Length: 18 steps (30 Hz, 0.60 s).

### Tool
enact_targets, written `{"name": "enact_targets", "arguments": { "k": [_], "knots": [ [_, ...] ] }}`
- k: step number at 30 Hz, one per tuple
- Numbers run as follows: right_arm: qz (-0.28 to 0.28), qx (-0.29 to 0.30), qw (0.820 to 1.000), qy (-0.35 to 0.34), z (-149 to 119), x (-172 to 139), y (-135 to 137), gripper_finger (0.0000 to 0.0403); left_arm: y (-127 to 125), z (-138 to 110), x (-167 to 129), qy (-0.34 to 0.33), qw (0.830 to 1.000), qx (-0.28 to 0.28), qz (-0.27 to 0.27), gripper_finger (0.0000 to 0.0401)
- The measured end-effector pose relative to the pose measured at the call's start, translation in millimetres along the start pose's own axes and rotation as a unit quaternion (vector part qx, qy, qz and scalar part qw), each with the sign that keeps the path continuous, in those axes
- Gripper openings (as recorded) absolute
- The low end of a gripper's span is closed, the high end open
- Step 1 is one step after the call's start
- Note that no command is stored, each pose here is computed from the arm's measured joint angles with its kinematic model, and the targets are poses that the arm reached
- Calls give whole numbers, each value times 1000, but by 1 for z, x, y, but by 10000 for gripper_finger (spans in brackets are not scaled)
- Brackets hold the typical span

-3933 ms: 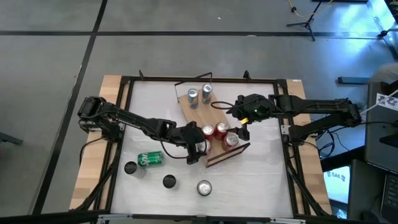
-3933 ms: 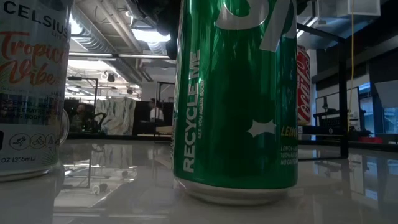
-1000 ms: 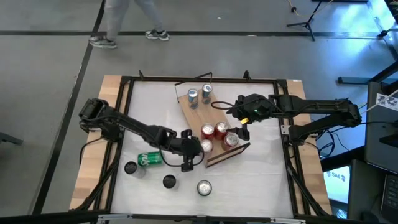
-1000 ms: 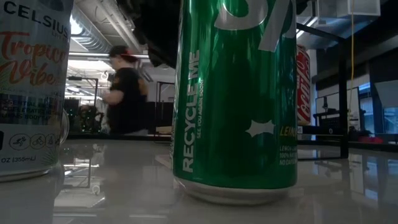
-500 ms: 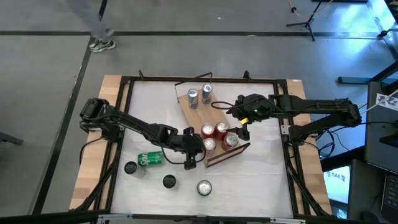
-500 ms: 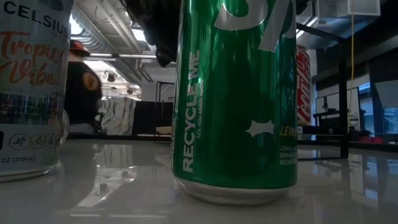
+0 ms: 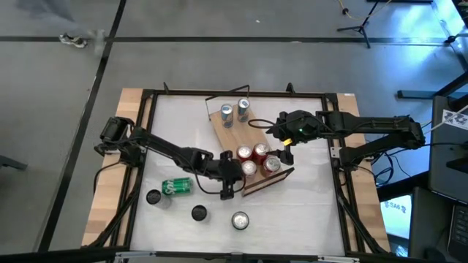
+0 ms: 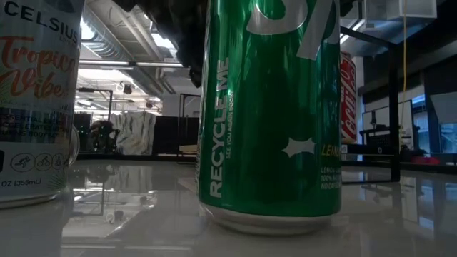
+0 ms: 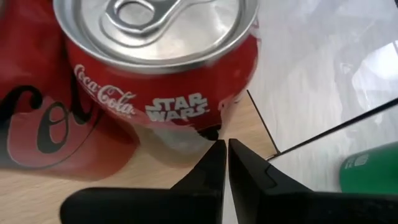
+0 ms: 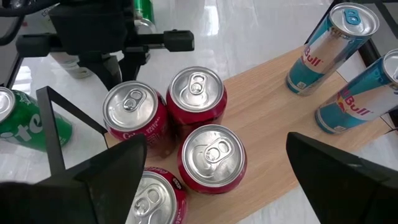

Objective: Place canned beverage on shelf
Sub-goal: Put the red-white soda can on the shelf aligned with the other red-white soda can

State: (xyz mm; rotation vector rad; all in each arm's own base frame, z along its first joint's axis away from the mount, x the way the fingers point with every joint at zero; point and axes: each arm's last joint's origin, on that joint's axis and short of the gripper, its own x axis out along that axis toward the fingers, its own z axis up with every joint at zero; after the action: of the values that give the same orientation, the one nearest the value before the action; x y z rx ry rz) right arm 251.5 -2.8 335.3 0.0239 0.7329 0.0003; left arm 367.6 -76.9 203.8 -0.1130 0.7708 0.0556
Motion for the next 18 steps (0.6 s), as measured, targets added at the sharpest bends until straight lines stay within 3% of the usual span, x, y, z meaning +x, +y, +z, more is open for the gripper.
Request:
{"name": "enact_targets", "arguments": {
  "k": [10, 18],
  "knots": [
    [0, 0, 1000, 0, 0, 0, 0, 379, 1, 1, -7, 8, 1000, 0, -10, 9],
    [0, 0, 1000, 0, 0, 0, 0, 379, 14, 7, -34, 6, 998, 6, 63, 9]
  ]
}}
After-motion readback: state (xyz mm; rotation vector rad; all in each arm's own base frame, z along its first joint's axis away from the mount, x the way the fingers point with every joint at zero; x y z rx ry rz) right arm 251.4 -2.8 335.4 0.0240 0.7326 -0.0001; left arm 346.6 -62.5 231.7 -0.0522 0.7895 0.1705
